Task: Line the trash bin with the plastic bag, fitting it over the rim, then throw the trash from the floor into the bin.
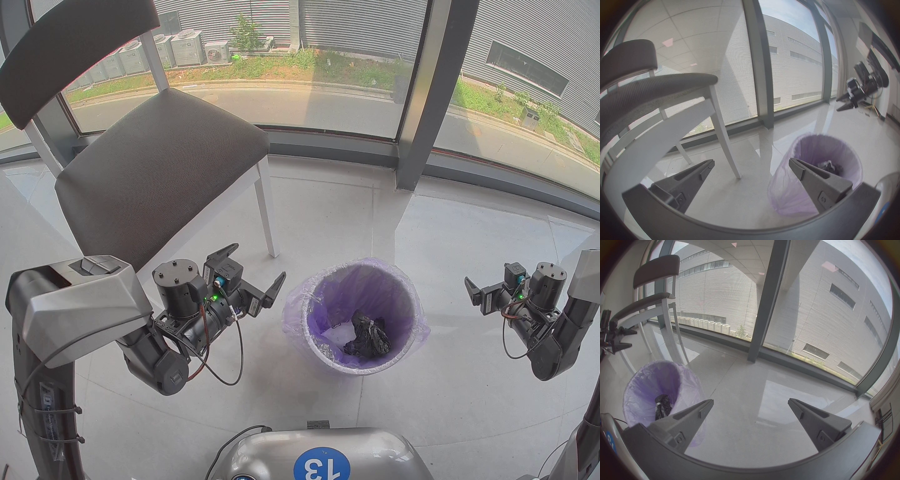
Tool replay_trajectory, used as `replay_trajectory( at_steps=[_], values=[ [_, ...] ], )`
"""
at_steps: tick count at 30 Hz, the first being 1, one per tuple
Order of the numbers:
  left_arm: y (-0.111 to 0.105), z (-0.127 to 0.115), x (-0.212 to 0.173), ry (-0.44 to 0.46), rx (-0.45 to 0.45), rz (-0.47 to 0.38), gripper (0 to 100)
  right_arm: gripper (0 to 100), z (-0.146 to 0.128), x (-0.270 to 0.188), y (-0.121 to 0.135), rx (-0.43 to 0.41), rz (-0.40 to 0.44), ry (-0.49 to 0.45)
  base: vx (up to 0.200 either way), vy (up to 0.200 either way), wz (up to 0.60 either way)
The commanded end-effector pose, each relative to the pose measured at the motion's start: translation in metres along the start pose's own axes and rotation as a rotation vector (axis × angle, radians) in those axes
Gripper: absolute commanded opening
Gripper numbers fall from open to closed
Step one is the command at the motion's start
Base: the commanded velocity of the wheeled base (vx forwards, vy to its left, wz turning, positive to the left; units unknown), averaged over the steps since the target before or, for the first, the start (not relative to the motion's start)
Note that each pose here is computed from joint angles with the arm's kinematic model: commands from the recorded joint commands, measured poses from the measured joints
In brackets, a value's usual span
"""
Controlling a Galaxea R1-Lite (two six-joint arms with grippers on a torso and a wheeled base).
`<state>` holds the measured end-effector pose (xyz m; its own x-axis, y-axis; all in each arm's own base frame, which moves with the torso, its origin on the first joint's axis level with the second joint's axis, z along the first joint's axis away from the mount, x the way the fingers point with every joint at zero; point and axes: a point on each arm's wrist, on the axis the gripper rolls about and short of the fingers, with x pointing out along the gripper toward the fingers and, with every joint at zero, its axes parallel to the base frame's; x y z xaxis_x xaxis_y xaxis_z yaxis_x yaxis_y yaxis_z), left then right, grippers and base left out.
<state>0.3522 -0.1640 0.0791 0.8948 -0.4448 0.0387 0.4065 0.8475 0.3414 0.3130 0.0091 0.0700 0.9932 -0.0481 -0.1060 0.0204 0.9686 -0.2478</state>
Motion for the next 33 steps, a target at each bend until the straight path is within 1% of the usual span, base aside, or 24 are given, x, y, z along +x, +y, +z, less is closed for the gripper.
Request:
replay_trajectory(
  at_steps=[1, 2, 6, 7, 9, 11, 12, 13, 14, 15, 18, 19, 20, 21, 24, 27, 29, 31, 33],
  values=[
    [0.006, 0.033, -0.008, -0.069, -0.041, 0.044, 100, 100, 0.02, -0.007, -0.006, 0.001, -0.036, -0.067, 0.0, 0.0, 0.0],
    [0.013, 0.046, -0.012, -0.093, -0.071, 0.075, 100, 100, 0.026, -0.007, -0.008, 0.007, -0.042, -0.093, 0.0, 0.0, 0.0],
    [0.021, 0.056, -0.017, -0.119, -0.106, 0.103, 100, 100, 0.037, 0.0, -0.011, 0.02, -0.062, -0.152, 0.0, 0.0, 0.0],
    [0.023, 0.061, -0.019, -0.133, -0.133, 0.115, 100, 100, 0.044, 0.006, -0.013, 0.037, -0.073, -0.194, 0.0, 0.0, 0.0],
    [0.023, 0.066, -0.021, -0.14, -0.16, 0.132, 100, 100, 0.051, 0.011, -0.014, 0.072, -0.077, -0.228, 0.0, 0.0, 0.0],
    [0.024, 0.072, -0.026, -0.146, -0.179, 0.159, 100, 100, 0.057, 0.014, -0.013, 0.142, -0.073, -0.258, 0.0, 0.0, 0.0],
    [0.024, 0.072, -0.026, -0.146, -0.179, 0.159, 100, 100, 0.057, 0.014, -0.013, 0.142, -0.073, -0.258, 0.0, 0.0, 0.0],
    [0.026, 0.078, -0.031, -0.162, -0.185, 0.168, 100, 100, 0.061, 0.014, -0.013, 0.197, -0.083, -0.272, 0.0, 0.0, 0.0],
    [0.026, 0.078, -0.032, -0.163, -0.186, 0.168, 100, 100, 0.062, 0.014, -0.013, 0.202, -0.083, -0.274, 0.0, 0.0, 0.0],
    [0.031, 0.09, -0.042, -0.189, -0.193, 0.175, 100, 100, 0.063, 0.012, -0.014, 0.257, -0.095, -0.28, 0.0, 0.0, 0.0],
    [0.033, 0.095, -0.046, -0.202, -0.201, 0.18, 100, 100, 0.066, 0.01, -0.016, 0.276, -0.104, -0.287, 0.0, 0.0, 0.0],
    [0.039, 0.108, -0.057, -0.236, -0.221, 0.189, 100, 100, 0.073, 0.001, -0.022, 0.306, -0.112, -0.31, 0.0, 0.0, 0.0],
    [0.04, 0.109, -0.058, -0.239, -0.224, 0.19, 100, 100, 0.074, 0.0, -0.022, 0.308, -0.113, -0.312, 0.0, 0.0, 0.0],
    [0.043, 0.117, -0.067, -0.259, -0.235, 0.192, 100, 100, 0.079, -0.007, -0.026, 0.316, -0.12, -0.327, 0.0, 0.0, 0.0],
    [0.045, 0.123, -0.077, -0.271, -0.239, 0.194, 100, 100, 0.086, -0.016, -0.031, 0.318, -0.128, -0.349, 0.0, 0.0, 0.0],
    [0.048, 0.131, -0.093, -0.29, -0.238, 0.203, 100, 100, 0.098, -0.03, -0.038, 0.319, -0.14, -0.393, 0.0, 0.0, 0.0],
    [0.049, 0.133, -0.097, -0.296, -0.238, 0.205, 100, 100, 0.099, -0.032, -0.039, 0.319, -0.144, -0.398, 0.0, 0.0, 0.0],
    [0.056, 0.142, -0.11, -0.32, -0.224, 0.226, 100, 100, 0.103, -0.042, -0.048, 0.316, -0.165, -0.417, 0.0, 0.0, 0.0],
    [0.058, 0.143, -0.112, -0.321, -0.221, 0.233, 100, 100, 0.103, -0.044, -0.049, 0.315, -0.166, -0.418, 0.0, 0.0, 0.0]
  ],
)
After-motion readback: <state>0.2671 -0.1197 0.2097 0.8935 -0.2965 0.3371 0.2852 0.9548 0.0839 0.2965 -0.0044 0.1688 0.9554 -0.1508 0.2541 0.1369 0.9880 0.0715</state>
